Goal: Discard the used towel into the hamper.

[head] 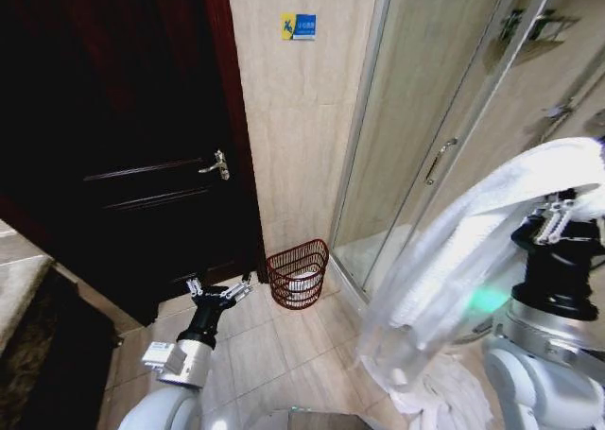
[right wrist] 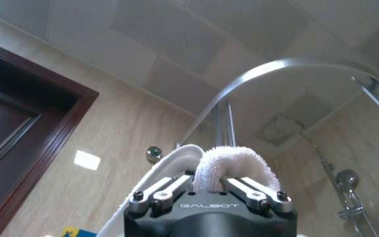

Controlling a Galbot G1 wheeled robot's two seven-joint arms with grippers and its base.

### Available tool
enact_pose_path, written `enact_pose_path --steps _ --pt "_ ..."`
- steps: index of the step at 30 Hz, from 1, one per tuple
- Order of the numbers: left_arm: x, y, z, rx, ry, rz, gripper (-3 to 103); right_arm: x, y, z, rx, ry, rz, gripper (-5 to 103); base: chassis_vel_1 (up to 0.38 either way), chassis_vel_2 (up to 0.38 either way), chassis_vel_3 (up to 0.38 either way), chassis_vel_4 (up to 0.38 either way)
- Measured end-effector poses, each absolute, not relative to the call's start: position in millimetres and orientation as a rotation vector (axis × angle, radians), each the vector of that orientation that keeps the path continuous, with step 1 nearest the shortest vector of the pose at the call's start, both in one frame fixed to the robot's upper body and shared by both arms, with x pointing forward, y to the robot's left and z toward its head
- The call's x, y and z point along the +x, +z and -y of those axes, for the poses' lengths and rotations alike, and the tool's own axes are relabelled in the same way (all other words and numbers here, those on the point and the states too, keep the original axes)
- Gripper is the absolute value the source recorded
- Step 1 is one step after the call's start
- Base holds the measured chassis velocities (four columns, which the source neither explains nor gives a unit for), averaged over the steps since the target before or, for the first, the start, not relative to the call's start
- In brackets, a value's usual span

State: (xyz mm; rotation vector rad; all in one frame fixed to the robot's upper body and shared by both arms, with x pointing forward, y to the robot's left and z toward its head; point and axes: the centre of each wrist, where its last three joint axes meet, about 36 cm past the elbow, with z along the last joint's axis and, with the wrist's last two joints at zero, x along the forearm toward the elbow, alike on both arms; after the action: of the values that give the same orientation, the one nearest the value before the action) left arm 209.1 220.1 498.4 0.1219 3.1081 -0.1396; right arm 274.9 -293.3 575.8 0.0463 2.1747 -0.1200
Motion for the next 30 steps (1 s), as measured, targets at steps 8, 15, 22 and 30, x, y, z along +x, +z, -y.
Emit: enact_pose_path --steps 8,15,22,30 --pt "209 498 -220 0.122 -0.139 -3.108 100 282 583 296 -0.028 -0.153 -2.147 4 -0.025 -0.019 0.023 0.026" --pt "209 498 -220 0.122 -0.139 -3.108 100 294 589 299 -0.062 -0.143 -2.126 4 0.050 0.052 0.025 0.035" --pt "209 498 -220 0.122 -0.139 -3.108 100 300 593 301 -0.086 -0.129 -2.115 4 0.062 0.069 0.070 0.077" --pt "209 498 -220 0.122 -0.139 -3.108 100 312 599 306 -0.115 -0.128 -2.096 4 0.052 0.049 0.048 0.051"
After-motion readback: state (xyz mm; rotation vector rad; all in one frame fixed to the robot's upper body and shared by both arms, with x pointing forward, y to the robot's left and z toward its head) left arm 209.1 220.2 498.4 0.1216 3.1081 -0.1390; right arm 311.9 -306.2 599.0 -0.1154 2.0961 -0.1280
